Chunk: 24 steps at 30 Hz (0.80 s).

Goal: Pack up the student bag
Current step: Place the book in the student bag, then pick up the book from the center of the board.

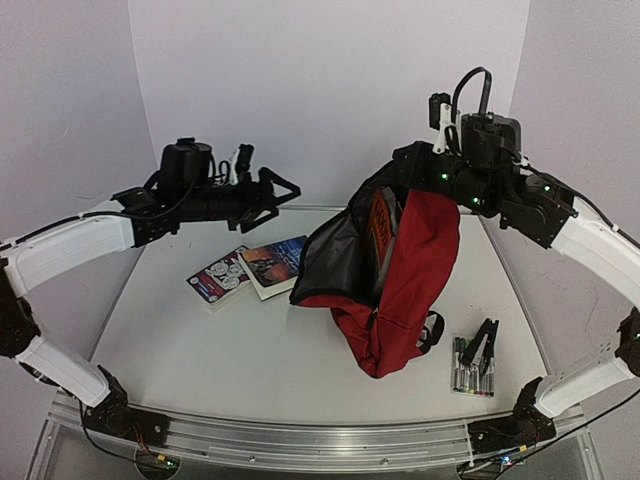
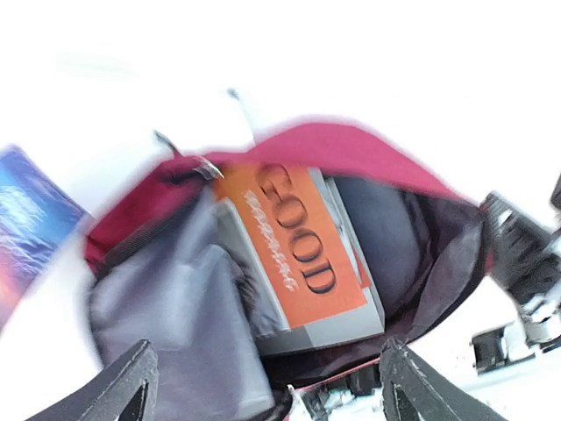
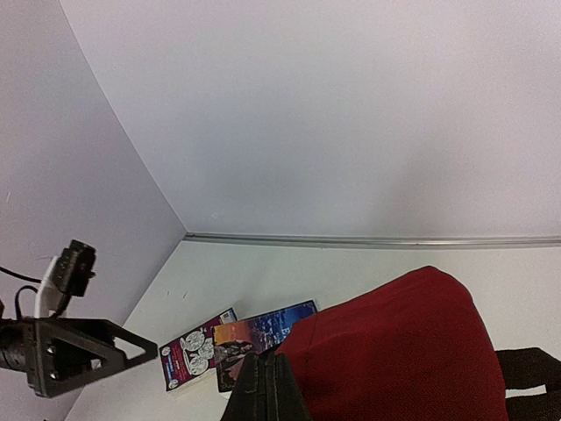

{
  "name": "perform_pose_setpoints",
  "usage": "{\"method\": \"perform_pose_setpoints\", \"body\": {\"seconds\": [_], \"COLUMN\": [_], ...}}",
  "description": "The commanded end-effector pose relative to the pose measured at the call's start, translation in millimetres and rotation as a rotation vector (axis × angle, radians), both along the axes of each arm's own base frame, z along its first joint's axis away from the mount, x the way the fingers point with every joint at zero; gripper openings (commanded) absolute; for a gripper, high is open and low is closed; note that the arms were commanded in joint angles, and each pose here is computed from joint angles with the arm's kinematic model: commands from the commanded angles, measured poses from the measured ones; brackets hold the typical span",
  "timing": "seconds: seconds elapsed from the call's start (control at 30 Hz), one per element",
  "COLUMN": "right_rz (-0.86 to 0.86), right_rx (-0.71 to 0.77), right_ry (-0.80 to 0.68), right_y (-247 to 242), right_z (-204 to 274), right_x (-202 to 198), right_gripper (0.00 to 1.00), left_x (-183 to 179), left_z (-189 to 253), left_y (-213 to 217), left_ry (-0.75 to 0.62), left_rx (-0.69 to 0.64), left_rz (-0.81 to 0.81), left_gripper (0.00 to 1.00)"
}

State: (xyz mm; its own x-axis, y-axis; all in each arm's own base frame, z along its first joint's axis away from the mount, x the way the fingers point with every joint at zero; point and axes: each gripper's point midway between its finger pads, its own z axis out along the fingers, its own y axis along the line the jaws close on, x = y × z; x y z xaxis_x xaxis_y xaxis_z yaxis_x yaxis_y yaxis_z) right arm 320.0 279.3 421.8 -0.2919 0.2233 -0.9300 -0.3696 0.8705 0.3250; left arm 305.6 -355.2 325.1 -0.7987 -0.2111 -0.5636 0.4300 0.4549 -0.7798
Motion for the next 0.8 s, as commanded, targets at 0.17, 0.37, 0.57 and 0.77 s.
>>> {"method": "perform_pose_setpoints", "body": {"seconds": [0.17,0.37,0.57,0.77], "right_rz": [-0.020,-0.011,-0.011,-0.013], "right_rx": [0.030,0.037,0.044,0.039], "right_ry": [-0.028,-0.024,-0.028,-0.035], "right_y": [-3,-1,-2,-5], "right_z": [9,9,12,14], "right_x": [0,0,-2,-3], "right_gripper": [0.00,0.00,0.00,0.00], "left_x": [36,48,60,72], "left_z": [-111,-156,-192,-219], "left_y": [95,90,94,98], "left_ry": [0.195,0.280,0.326,0.379], "left_rx": [-0.053,-0.091,-0.086,-0.089], "left_rz": [0.291,0.300,0.357,0.406], "left_gripper": [0.92,0.92,0.91,0.91]}}
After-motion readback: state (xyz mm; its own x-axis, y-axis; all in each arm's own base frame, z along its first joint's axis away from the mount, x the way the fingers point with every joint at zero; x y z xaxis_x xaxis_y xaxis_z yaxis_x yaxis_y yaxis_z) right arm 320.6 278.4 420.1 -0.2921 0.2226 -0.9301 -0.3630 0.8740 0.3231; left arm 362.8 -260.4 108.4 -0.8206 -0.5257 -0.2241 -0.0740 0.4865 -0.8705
